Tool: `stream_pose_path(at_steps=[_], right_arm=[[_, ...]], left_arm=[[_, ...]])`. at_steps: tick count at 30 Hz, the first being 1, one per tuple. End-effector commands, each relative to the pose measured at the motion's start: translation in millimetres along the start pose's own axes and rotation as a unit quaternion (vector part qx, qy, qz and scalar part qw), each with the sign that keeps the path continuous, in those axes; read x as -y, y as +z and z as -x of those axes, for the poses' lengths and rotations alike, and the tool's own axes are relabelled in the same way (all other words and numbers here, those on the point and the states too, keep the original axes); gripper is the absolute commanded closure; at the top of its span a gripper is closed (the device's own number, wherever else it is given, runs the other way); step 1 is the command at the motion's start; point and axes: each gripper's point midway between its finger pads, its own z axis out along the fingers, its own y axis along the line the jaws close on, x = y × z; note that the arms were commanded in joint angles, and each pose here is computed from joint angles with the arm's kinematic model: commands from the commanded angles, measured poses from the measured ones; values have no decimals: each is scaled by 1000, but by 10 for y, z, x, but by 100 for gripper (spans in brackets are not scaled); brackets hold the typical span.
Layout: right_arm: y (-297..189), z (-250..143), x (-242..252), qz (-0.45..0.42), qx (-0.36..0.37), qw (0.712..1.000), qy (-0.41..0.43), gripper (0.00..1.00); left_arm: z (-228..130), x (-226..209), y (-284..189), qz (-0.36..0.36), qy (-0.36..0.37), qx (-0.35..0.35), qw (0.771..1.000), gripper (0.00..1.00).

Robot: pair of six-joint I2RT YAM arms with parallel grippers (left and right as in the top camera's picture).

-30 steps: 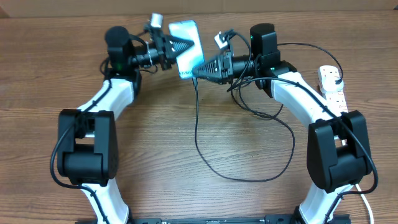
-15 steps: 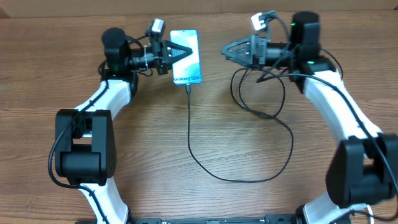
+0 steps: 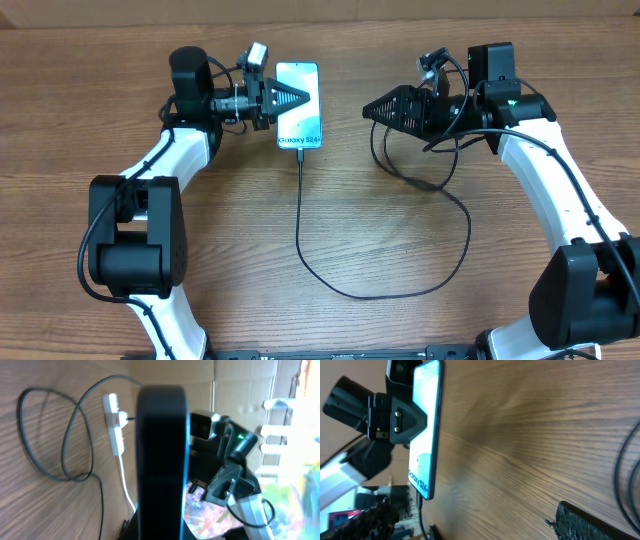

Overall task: Plug charger to phone and switch on socket
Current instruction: 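Lower the phone flat onto the table with the left gripper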

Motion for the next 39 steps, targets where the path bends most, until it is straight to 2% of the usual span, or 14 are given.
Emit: stream_pose_path(at_steps=[1,5,8,12,17,23,28,34,39], right_arm=[[-68,41,28,-34,13,999,-26,0],[-78,-15,140,-64,6,998,-15,0],[-84,-51,169,-72,0,997,-15,0],[-85,-76,176,-73,-4,997,-14,0],[-87,-73,188,-77,-3,997,-14,0],[-87,-74,188,-77,-3,997,-14,0],[-87,-74,188,-77,-4,997,-14,0],[-87,-79,189,-77,-4,997,-13,0],[-87,-88,191,-77,-6,997,-11,0]], left_arm=[[6,-135,88,30,47,16,998,96],[0,-637,75,129,-50,65,988,96],[-51,-940,49,201,-82,88,972,96],[-87,-1222,16,284,-77,111,949,96],[-59,-1319,15,327,-14,110,938,96],[-19,-1299,24,333,83,84,935,96],[4,-1269,86,315,131,67,938,95],[-39,-1484,122,312,118,52,941,91],[-133,-1700,195,291,79,34,953,81]])
